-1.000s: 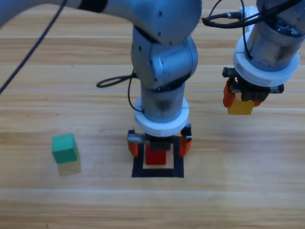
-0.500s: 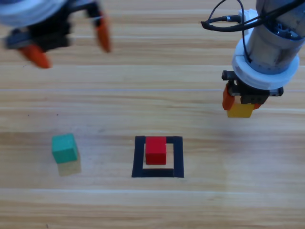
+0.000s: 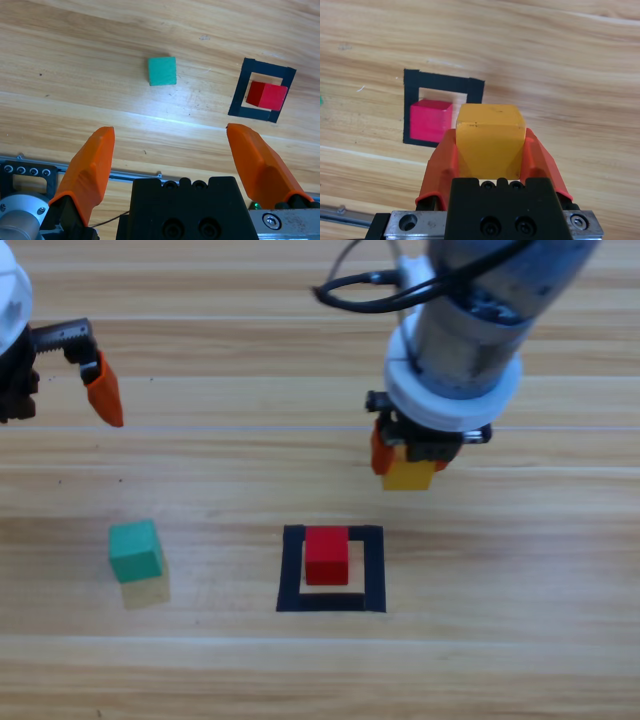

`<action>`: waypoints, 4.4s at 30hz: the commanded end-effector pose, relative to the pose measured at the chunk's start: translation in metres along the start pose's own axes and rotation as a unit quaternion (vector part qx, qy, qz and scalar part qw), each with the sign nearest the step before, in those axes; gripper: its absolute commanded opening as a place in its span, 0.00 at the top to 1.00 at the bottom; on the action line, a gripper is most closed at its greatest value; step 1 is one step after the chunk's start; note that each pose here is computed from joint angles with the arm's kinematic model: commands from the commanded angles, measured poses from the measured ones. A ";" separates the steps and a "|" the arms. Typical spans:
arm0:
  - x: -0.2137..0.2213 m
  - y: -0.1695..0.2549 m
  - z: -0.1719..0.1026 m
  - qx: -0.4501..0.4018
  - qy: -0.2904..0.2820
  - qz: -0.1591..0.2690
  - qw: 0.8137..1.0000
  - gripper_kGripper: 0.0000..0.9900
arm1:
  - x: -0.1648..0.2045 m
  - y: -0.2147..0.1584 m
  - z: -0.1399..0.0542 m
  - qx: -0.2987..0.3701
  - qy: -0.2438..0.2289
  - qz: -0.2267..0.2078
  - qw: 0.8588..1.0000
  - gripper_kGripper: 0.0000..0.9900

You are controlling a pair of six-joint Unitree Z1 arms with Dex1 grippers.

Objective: Stack the blocks in the rectangular block: red at the bottom, yellow in the middle, green on top

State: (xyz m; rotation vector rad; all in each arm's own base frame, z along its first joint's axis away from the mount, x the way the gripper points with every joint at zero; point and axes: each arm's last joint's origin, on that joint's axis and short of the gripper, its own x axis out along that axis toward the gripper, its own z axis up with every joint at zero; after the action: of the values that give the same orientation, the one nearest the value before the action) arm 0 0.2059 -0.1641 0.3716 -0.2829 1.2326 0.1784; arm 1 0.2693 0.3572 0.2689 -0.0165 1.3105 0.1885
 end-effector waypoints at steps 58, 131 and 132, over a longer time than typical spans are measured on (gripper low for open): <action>0.019 0.015 -0.005 -0.003 0.020 -0.014 1.000 0.03 | 0.082 0.087 -0.038 -0.035 0.078 -0.085 0.993 0.81; 0.225 -0.007 0.012 -0.006 0.122 0.068 0.990 0.22 | -0.032 -0.084 -0.096 -0.167 -0.130 0.082 0.974 0.00; 0.225 -0.007 0.012 -0.005 0.122 0.067 0.990 0.23 | -0.033 -0.084 -0.096 -0.167 -0.131 0.083 0.974 0.00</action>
State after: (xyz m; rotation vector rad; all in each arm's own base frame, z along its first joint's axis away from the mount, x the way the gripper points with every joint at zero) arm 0 0.2879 -0.1839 0.1837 -0.2453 1.4564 0.2330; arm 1 0.1802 0.2673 0.2727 -0.1645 1.0007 0.5571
